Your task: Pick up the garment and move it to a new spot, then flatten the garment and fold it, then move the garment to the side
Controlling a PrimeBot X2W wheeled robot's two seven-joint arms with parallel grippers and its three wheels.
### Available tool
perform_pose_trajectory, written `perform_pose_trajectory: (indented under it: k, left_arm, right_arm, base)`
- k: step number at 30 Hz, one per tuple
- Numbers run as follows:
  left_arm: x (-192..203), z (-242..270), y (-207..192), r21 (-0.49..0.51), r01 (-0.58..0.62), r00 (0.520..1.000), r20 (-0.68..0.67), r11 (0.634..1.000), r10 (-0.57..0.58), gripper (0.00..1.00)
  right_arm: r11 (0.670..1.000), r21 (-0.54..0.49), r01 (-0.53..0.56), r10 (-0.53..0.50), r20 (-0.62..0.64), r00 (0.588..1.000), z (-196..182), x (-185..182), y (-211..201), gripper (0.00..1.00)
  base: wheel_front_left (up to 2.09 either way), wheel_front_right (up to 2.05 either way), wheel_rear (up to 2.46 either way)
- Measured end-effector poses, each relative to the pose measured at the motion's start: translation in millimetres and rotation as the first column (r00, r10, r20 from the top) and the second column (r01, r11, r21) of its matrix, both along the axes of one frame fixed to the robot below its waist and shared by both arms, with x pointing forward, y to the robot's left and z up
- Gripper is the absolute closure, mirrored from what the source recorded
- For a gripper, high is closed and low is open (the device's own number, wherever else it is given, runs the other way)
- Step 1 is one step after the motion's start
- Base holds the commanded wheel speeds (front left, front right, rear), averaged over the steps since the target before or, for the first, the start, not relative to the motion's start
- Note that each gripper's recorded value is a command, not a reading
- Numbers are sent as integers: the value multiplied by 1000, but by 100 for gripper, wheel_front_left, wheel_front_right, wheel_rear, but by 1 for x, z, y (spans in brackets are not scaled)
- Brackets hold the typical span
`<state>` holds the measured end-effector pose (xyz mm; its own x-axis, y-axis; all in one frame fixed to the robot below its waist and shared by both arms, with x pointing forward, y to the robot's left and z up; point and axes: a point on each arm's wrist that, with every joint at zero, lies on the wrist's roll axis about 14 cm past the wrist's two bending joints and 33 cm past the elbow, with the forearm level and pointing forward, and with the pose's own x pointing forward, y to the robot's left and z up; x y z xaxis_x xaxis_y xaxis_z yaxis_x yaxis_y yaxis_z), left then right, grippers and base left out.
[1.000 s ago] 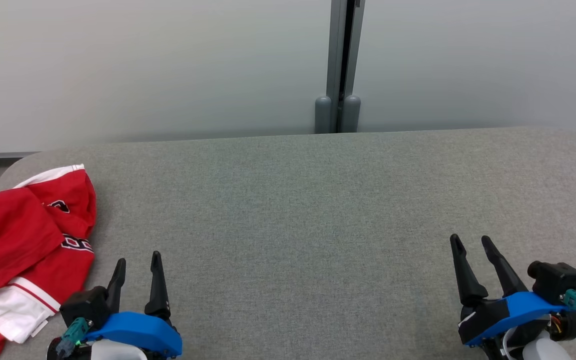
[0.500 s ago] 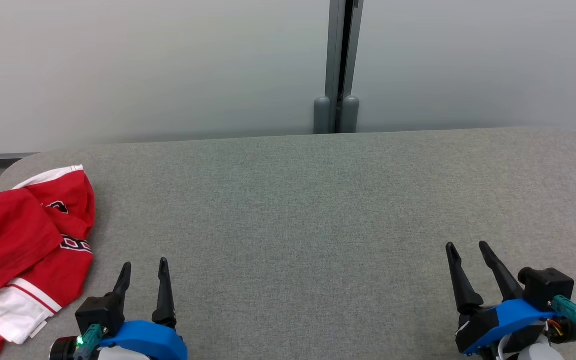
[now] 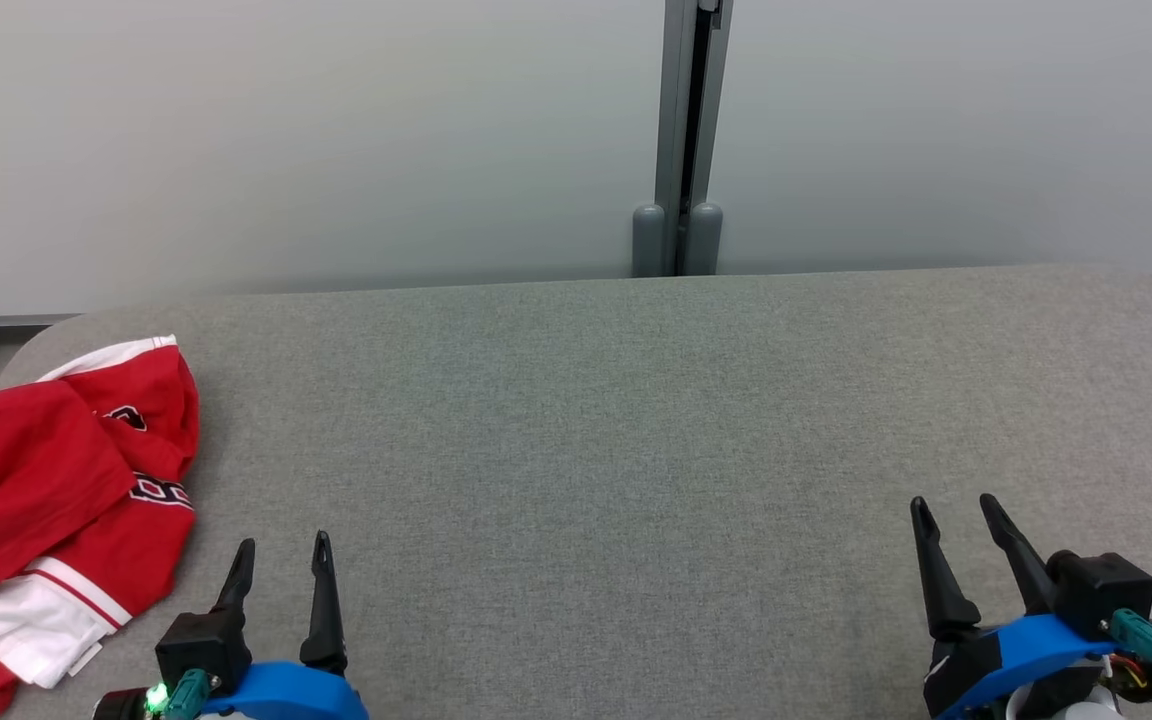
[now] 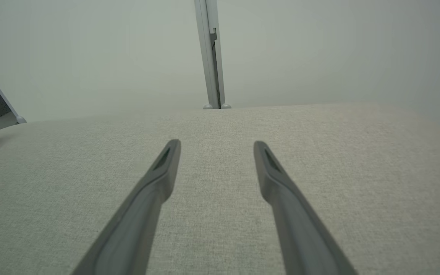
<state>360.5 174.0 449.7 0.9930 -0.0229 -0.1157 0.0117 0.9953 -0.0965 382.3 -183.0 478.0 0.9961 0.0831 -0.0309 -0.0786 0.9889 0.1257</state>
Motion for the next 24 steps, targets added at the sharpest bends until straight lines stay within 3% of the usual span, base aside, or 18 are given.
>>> perform_pose_trajectory:
  k: [12, 18, 24]
  left_arm:
    - [-8, -4, 6, 66, 1, 1000, -1, 998, -1, 0]
    - [-26, -4, 40, 62, -109, 994, 0, 992, 110, 0]
    - [-65, -15, 87, 54, -276, 960, -33, 960, 278, 0]
  right_arm:
    - [996, -70, -61, 61, -4, 998, -5, 2, 16, 0]
    - [984, -76, -158, 158, -8, 987, -5, 12, 46, 0]
    - [942, -63, -329, 328, -17, 944, -8, 21, 111, 0]
  base:
    - [0, 0, 0]
    - [0, 0, 0]
    - [0, 0, 0]
